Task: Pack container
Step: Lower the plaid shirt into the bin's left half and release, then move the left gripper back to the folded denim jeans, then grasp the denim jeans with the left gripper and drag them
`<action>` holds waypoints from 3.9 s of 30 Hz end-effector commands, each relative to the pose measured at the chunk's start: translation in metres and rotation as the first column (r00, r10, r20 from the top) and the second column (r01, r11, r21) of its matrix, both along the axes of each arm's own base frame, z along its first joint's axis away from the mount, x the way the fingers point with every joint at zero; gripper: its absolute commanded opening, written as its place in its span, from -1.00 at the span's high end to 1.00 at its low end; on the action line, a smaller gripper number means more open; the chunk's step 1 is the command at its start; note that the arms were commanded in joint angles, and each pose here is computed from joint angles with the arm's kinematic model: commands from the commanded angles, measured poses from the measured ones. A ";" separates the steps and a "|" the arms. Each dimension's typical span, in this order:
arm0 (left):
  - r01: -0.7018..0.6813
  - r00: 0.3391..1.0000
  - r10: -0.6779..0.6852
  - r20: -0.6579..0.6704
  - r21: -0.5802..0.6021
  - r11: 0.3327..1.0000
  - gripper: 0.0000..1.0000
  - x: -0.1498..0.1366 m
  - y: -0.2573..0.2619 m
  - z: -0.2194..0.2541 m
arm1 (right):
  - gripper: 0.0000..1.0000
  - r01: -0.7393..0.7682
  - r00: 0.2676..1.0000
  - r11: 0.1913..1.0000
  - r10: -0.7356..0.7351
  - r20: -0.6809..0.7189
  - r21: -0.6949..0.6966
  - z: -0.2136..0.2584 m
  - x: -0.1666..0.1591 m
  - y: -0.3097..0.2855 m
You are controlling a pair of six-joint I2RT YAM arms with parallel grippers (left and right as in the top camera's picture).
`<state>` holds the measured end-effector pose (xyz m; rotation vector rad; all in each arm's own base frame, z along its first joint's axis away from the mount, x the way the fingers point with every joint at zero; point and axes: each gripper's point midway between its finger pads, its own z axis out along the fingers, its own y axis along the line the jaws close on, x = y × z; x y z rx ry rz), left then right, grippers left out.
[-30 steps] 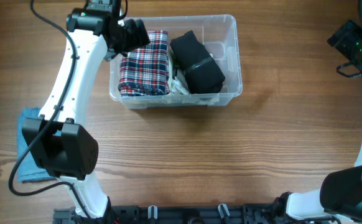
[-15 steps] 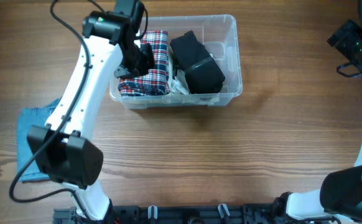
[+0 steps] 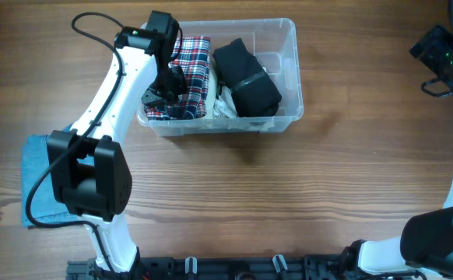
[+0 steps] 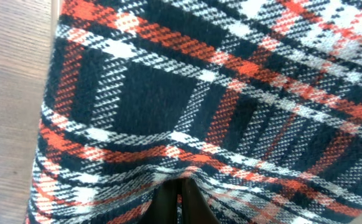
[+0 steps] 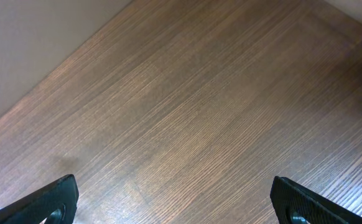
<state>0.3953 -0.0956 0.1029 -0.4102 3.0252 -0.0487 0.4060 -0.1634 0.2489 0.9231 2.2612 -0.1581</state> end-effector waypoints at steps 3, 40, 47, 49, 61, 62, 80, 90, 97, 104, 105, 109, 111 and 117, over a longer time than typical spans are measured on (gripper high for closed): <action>-0.020 0.977 0.030 0.212 -0.051 0.999 0.91 0.033 -0.002 0.059 | -1.00 0.002 1.000 1.000 -0.001 -0.008 0.019 -0.007 0.002 0.003; 0.026 0.885 0.056 0.461 -0.168 0.985 -0.70 0.017 0.027 0.181 | -0.99 0.002 1.000 1.000 -0.001 -0.008 0.019 -0.007 0.002 0.003; -0.258 0.894 0.221 0.389 0.044 0.965 -0.83 -0.072 0.139 0.205 | -0.99 0.002 1.000 1.000 -0.001 -0.008 0.019 -0.007 0.002 0.003; -0.326 0.902 0.279 0.331 0.095 0.941 -0.88 -0.092 0.162 0.198 | -1.00 0.002 1.000 1.000 -0.001 -0.008 0.019 -0.007 0.002 0.003; -0.695 0.715 0.698 0.040 0.139 0.705 0.73 -0.166 0.246 0.100 | -1.00 0.001 1.000 1.000 -0.001 -0.008 0.019 -0.007 0.002 0.003; -0.709 0.701 0.713 0.028 0.140 0.691 0.79 -0.168 0.248 0.090 | -0.99 0.002 1.000 1.000 -0.001 -0.008 0.019 -0.007 0.002 0.003; -0.848 0.519 0.854 0.017 0.131 0.513 0.92 -0.191 0.260 -0.050 | -0.99 0.002 1.000 1.000 -0.001 -0.008 0.019 -0.007 0.002 0.003; -0.844 0.518 0.853 0.060 0.200 0.498 0.92 -0.181 0.282 -0.072 | -0.99 0.002 1.000 1.000 -0.001 -0.008 0.019 -0.007 0.002 0.003; -0.846 0.521 0.854 -0.009 0.126 0.517 0.92 -0.168 0.271 -0.096 | -1.00 0.002 1.000 1.000 -0.001 -0.008 0.019 -0.007 0.002 0.003; -0.856 0.499 0.862 -0.086 -0.204 0.475 0.89 -0.116 0.238 -0.105 | -1.00 0.002 1.000 1.000 -0.001 -0.008 0.019 -0.007 0.002 0.003; -0.866 0.476 0.875 -0.088 -0.219 0.449 0.90 -0.113 0.238 -0.104 | -0.99 0.002 1.000 1.000 -0.001 -0.008 0.019 -0.007 0.002 0.003; -0.891 0.384 0.920 -0.080 -0.292 0.347 0.85 -0.094 0.241 -0.099 | -0.99 0.002 1.000 1.000 -0.001 -0.008 0.019 -0.007 0.002 0.003; -0.854 0.403 0.913 -0.059 -0.384 0.351 0.75 -0.075 0.240 -0.092 | -0.99 0.001 1.000 1.000 -0.001 -0.008 0.019 -0.007 0.002 0.003; -0.663 0.494 0.870 0.001 -0.646 0.378 0.74 -0.022 0.228 -0.057 | -0.99 0.002 1.000 1.000 -0.001 -0.008 0.019 -0.007 0.002 0.003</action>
